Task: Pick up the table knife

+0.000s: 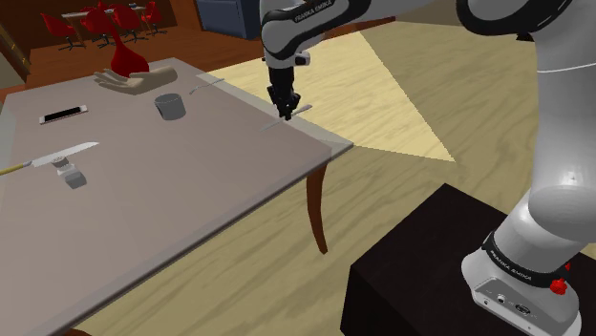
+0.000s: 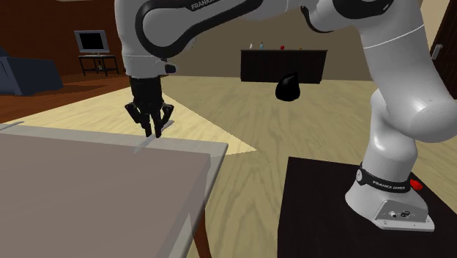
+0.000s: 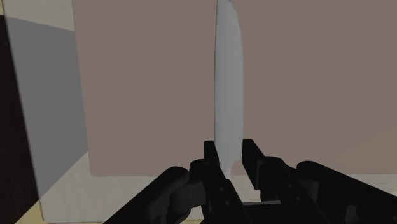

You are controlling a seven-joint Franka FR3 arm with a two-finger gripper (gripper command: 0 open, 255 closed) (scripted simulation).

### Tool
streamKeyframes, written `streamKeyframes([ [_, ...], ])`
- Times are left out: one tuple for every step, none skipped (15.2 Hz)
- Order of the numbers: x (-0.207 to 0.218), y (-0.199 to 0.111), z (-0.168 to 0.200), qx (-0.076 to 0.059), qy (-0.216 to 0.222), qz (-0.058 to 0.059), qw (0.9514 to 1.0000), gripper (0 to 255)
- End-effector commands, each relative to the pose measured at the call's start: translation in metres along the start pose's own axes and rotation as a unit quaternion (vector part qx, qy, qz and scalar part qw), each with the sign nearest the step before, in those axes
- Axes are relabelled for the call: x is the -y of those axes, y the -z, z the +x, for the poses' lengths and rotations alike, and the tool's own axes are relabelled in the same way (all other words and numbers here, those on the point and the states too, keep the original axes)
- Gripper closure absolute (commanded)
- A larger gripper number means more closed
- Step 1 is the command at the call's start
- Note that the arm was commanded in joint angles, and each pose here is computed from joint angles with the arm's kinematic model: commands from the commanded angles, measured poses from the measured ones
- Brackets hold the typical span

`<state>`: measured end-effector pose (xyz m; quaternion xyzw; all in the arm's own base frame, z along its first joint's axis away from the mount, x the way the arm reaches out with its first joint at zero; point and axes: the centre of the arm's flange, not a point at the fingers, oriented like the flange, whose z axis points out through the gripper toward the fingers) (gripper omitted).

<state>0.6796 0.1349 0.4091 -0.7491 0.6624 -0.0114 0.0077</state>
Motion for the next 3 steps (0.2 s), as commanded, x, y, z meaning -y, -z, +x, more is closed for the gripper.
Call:
streamKeyframes([
  [0.0003, 0.0108, 0.0015, 0.000, 0.000, 0.000, 1.0000, 255],
  [0.0003, 0.0116, 0.0015, 0.000, 0.000, 0.000, 1.0000, 255],
  [0.0003, 0.0116, 0.0015, 0.000, 0.000, 0.000, 1.0000, 255],
])
